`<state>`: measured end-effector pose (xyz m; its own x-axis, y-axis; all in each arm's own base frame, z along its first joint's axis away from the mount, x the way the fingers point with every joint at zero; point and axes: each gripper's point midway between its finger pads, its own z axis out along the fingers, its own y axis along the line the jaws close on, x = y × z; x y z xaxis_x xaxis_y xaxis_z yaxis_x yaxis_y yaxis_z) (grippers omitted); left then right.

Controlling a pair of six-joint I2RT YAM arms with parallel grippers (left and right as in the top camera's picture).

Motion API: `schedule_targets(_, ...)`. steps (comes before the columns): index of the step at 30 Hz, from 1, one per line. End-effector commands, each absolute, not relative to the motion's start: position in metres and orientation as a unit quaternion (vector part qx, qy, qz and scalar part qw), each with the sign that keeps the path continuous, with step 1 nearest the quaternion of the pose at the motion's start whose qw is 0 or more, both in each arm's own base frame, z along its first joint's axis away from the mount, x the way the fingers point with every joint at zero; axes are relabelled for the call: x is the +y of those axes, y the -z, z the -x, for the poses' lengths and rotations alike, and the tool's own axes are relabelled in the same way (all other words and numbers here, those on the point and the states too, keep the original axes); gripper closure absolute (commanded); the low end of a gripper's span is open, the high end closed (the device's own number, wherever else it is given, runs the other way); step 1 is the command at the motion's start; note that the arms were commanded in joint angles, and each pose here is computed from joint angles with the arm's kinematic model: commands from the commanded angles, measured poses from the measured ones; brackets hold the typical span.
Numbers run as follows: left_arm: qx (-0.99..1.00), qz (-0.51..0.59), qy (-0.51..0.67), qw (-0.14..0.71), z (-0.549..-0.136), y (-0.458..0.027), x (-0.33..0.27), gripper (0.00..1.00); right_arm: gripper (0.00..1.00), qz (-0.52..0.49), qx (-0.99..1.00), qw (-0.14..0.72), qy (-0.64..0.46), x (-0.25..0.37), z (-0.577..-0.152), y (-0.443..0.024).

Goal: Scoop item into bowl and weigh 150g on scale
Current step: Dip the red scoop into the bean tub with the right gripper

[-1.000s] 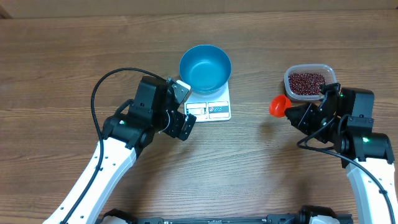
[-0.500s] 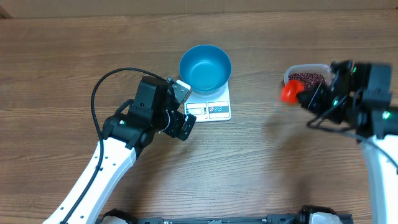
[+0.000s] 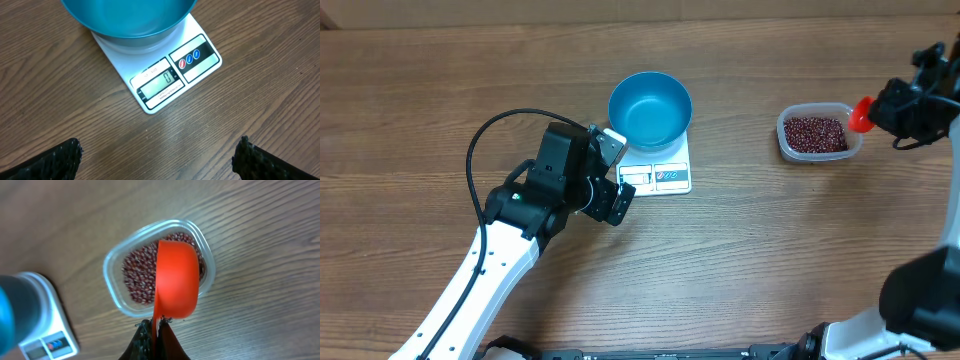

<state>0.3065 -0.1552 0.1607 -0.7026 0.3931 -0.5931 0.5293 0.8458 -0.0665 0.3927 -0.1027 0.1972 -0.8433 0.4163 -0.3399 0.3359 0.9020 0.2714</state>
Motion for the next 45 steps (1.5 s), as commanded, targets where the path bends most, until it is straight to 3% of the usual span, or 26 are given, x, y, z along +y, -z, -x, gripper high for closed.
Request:
schedule_targets(1,0.917,-0.251,0.115,0.288,-0.306,-0.157,-0.156,0.0,0.96,-0.142,0.967,0.187,-0.098,-0.103,-0.401,-0.181)
schedule_targets(18,0.917,-0.251,0.115,0.288,-0.306,-0.157,-0.156,0.0,0.96,-0.095,0.98,0.109,-0.14,-0.096,-0.413,-0.101)
schedule_targets(45,0.917,-0.251,0.115,0.288,-0.306,-0.157,-0.156,0.0,0.96,-0.121,0.924,0.071,-0.355,-0.035,-0.406,-0.073)
